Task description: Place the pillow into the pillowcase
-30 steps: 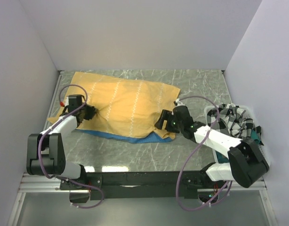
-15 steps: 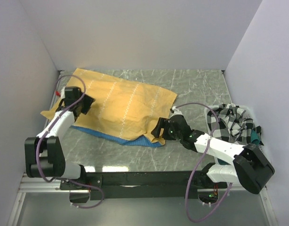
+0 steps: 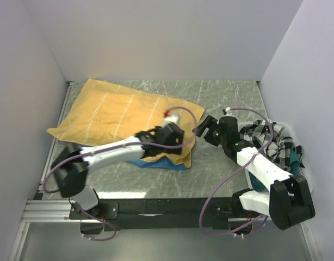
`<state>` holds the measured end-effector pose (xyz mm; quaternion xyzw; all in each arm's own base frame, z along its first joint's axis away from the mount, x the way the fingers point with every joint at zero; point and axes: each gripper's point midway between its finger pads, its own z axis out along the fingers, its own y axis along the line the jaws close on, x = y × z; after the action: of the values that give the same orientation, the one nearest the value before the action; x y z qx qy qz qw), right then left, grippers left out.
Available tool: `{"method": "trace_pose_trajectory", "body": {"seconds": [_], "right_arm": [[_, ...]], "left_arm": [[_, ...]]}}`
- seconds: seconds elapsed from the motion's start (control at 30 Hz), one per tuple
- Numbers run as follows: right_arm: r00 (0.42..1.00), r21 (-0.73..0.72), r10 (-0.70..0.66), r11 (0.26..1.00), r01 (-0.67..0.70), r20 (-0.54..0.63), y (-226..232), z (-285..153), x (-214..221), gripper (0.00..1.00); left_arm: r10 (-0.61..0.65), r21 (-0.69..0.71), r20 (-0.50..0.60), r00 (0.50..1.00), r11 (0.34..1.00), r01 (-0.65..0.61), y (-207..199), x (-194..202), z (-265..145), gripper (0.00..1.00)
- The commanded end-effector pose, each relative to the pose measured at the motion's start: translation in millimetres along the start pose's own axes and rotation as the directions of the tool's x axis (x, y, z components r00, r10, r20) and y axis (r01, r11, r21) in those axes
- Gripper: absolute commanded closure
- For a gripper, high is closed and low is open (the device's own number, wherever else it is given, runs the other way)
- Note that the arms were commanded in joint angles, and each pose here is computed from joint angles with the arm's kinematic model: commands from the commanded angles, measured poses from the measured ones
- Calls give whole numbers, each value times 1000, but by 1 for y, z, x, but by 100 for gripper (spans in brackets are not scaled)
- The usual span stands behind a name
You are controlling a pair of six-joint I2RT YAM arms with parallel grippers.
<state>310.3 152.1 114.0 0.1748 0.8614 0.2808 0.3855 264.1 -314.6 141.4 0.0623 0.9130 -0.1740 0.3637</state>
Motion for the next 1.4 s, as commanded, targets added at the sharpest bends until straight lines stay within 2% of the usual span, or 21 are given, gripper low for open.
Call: {"method": "trace_pose_trajectory", "body": {"seconds": [0.0, 0.2, 0.4, 0.43, 0.5, 0.53, 0.6, 0.7, 0.73, 0.77, 0.8, 0.87, 0.93, 1.03, 1.23, 1.37], "right_arm": [[1000, -79, 31, 996, -31, 0, 17, 1, -24, 18], [999, -73, 50, 996, -50, -13, 9, 7, -29, 18], [998, -64, 60, 996, -61, -22, 4, 13, -31, 18], [998, -63, 60, 996, -62, -25, 4, 14, -31, 18], [998, -64, 63, 996, -65, -24, 5, 17, -34, 18], [998, -62, 64, 996, -66, -28, 4, 18, -34, 18], [997, -62, 68, 996, -70, -30, 5, 21, -35, 18], [997, -62, 71, 995, -73, -33, 6, 24, -37, 18], [997, -63, 72, 995, -75, -36, 6, 26, -38, 18], [997, -65, 73, 995, -76, -39, 6, 27, -38, 18], [996, -65, 74, 995, -77, -42, 7, 29, -37, 18], [996, -62, 75, 995, -78, -49, 5, 31, -36, 18], [996, -57, 75, 995, -78, -55, 3, 34, -33, 18], [995, -55, 76, 995, -80, -60, 0, 35, -30, 18], [994, -65, 83, 994, -88, -70, -1, 38, -27, 18], [994, -66, 79, 994, -83, -71, 0, 38, -28, 18]], "left_arm": [[219, -125, -2, 976, 968, -218, -19, 16, 5, 22], [304, -255, -37, 952, 918, -303, -19, 30, 20, 27], [328, -195, -130, 936, 917, -348, -22, 65, 35, 41], [330, -176, -136, 934, 920, -351, -25, 70, 36, 47], [333, -131, -164, 929, 925, -355, -31, 81, 35, 50], [332, -114, -172, 928, 929, -353, -34, 84, 34, 56], [326, -71, -185, 927, 936, -344, -40, 90, 30, 58], [328, -79, -205, 922, 933, -350, -34, 95, 27, 62], [329, -83, -209, 921, 933, -352, -32, 96, 27, 68], [328, -82, -213, 921, 933, -351, -32, 97, 27, 69], [327, -77, -216, 920, 933, -350, -32, 98, 25, 68], [320, -65, -225, 920, 938, -342, -33, 101, 24, 55], [319, -53, -225, 921, 939, -339, -37, 102, 16, 34], [322, -52, -210, 923, 939, -339, -38, 99, 7, 27], [329, -51, -229, 916, 936, -348, -42, 108, 14, 31], [327, -145, -191, 925, 923, -357, -36, 98, 27, 40]]}}
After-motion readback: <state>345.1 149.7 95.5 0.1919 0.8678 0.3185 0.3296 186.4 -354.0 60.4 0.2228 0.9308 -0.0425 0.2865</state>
